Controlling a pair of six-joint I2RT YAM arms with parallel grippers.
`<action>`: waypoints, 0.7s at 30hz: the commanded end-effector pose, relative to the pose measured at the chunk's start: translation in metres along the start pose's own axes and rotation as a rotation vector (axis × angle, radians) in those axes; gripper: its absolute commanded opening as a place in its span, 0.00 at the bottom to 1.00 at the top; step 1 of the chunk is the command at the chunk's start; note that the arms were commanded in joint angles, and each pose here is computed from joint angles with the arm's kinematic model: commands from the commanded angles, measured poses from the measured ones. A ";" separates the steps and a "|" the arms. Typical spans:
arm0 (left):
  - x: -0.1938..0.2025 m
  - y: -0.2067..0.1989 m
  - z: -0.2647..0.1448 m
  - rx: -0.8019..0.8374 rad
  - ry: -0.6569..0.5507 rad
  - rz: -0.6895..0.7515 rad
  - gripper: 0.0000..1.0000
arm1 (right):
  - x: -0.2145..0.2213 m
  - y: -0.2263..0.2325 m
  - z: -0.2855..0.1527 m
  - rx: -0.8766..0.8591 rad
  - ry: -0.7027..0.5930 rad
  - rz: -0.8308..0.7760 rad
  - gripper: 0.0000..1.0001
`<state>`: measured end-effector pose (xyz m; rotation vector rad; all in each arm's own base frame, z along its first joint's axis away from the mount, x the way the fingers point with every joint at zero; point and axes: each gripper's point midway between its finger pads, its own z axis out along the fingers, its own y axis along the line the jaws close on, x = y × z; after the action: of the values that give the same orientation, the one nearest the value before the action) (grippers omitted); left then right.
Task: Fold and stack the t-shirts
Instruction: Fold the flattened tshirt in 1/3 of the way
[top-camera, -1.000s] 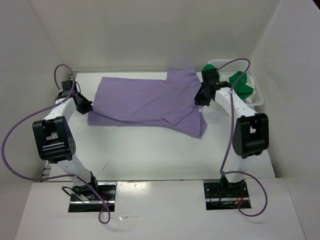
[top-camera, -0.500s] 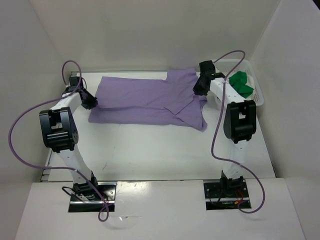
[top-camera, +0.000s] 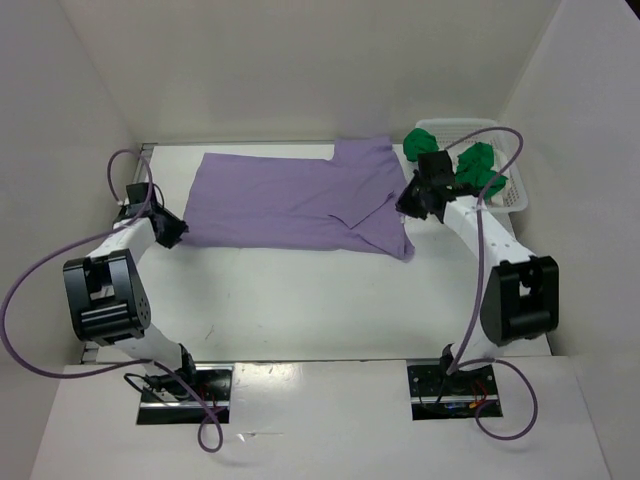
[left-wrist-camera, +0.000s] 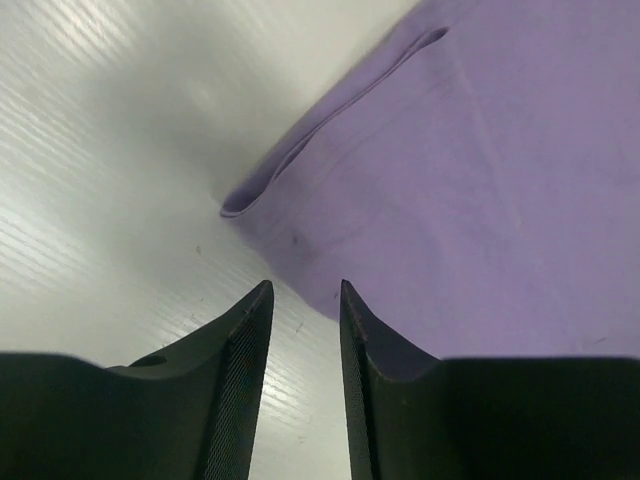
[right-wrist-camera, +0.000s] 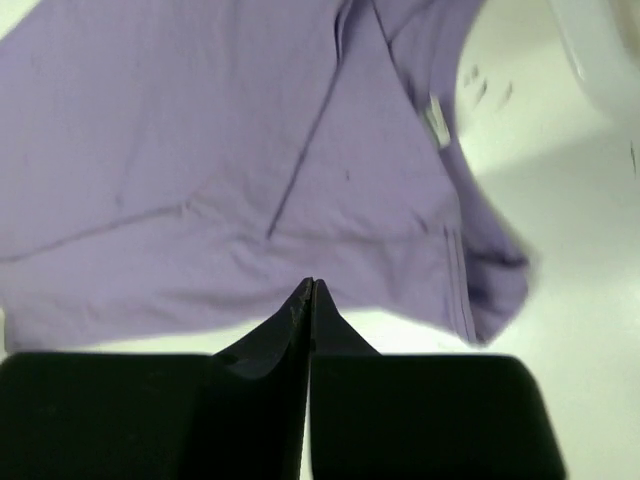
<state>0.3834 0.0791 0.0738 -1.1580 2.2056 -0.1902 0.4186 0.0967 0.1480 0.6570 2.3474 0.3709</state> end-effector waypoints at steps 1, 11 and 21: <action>0.005 0.005 0.012 0.011 0.023 -0.053 0.40 | 0.024 -0.005 -0.017 -0.041 0.009 0.016 0.00; 0.000 0.014 0.052 0.000 0.077 -0.143 0.12 | 0.060 -0.061 -0.021 0.107 0.025 0.009 0.43; -0.008 0.071 0.050 -0.094 0.071 -0.169 0.00 | 0.087 -0.052 0.019 0.043 0.159 -0.029 0.49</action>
<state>0.3789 0.1347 0.0186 -1.4267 2.1580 -0.2579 0.3370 0.0826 0.0618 0.7295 2.5343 0.2509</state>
